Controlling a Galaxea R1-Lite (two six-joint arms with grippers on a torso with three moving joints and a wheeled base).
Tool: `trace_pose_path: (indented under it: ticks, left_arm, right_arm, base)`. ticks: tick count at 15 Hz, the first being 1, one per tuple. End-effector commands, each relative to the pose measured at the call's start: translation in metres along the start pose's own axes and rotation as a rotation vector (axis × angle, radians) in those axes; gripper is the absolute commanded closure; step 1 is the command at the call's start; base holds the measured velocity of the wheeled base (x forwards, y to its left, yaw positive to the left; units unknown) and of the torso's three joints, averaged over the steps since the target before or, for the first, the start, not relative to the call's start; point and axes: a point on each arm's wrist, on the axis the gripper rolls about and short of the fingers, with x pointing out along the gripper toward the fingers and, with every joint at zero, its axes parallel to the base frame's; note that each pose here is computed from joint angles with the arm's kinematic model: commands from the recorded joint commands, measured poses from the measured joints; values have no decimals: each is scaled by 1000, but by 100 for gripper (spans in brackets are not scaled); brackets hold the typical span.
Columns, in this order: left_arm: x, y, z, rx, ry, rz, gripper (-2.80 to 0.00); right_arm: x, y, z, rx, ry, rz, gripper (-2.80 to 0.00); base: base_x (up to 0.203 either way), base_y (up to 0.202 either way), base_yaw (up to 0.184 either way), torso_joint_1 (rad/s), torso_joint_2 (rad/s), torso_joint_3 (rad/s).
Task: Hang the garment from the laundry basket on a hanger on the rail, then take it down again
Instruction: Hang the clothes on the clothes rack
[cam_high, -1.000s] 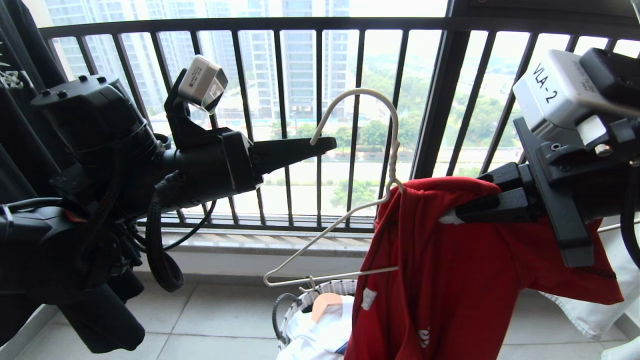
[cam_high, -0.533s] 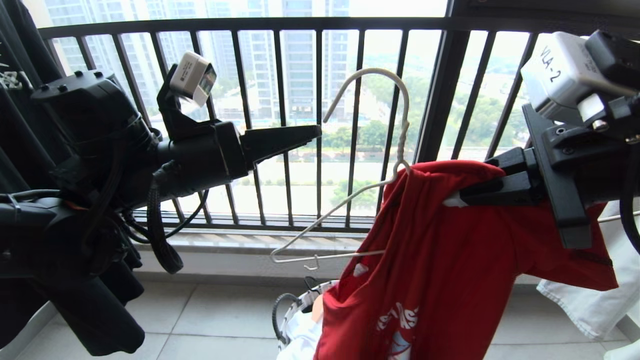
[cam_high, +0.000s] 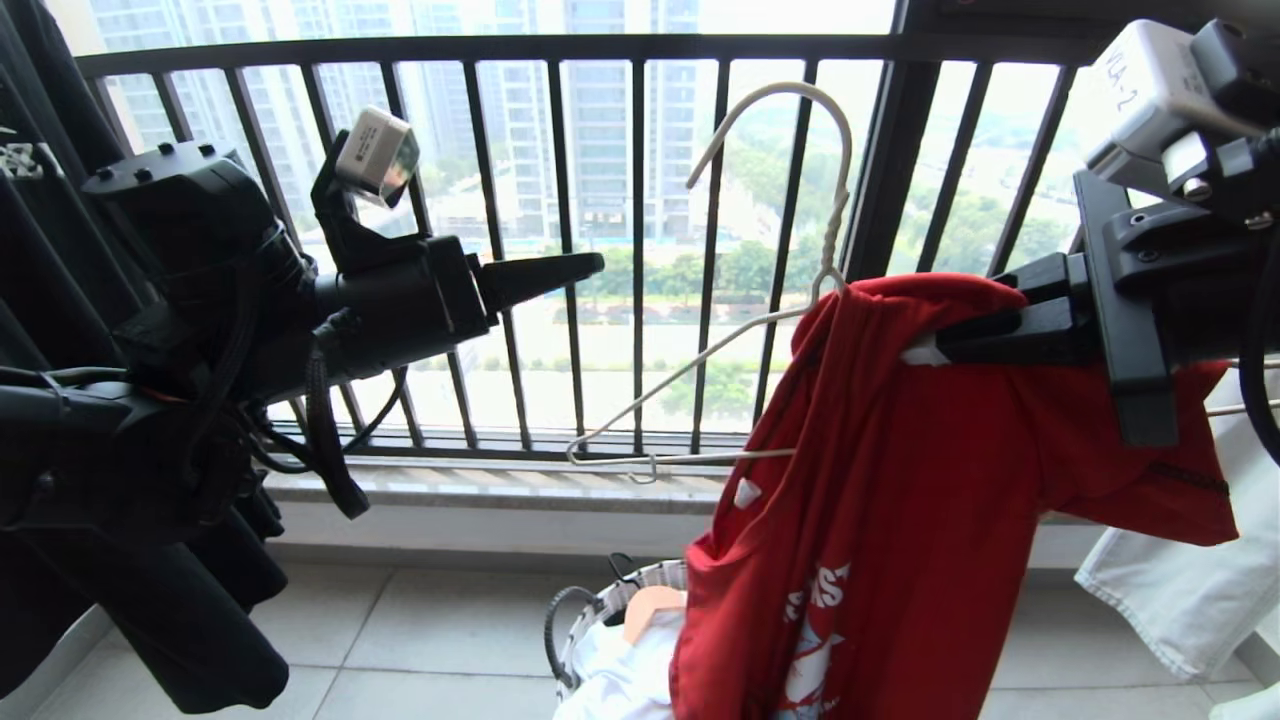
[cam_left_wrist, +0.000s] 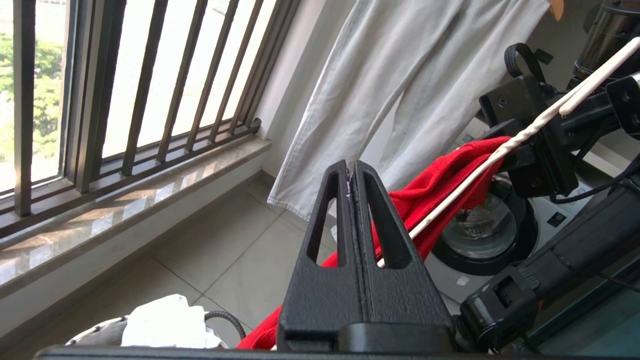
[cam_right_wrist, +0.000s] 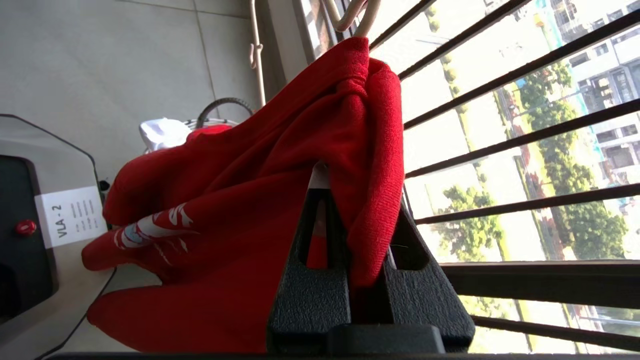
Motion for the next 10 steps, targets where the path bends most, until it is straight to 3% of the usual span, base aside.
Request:
trace_pose_path:
  ticks: [1,4,10]
  left_arm:
    - [-3,0,1,5,-4,2,0]
    - [-2,4,6,13,-11,6,0]
    - [-8,3,14,30,-32,20,0]
  right_arm:
    - [-3,-5,-4,9,13,-23,0]
    - [-9,-10,0,78,-17,-66,0]
    - [-12,-16,6,74,-58,-118,0]
  base:
    - [0,0,0,0,0,0]
    - [0,0,0,0,0,0]
    - [0,0,0,0,0,0]
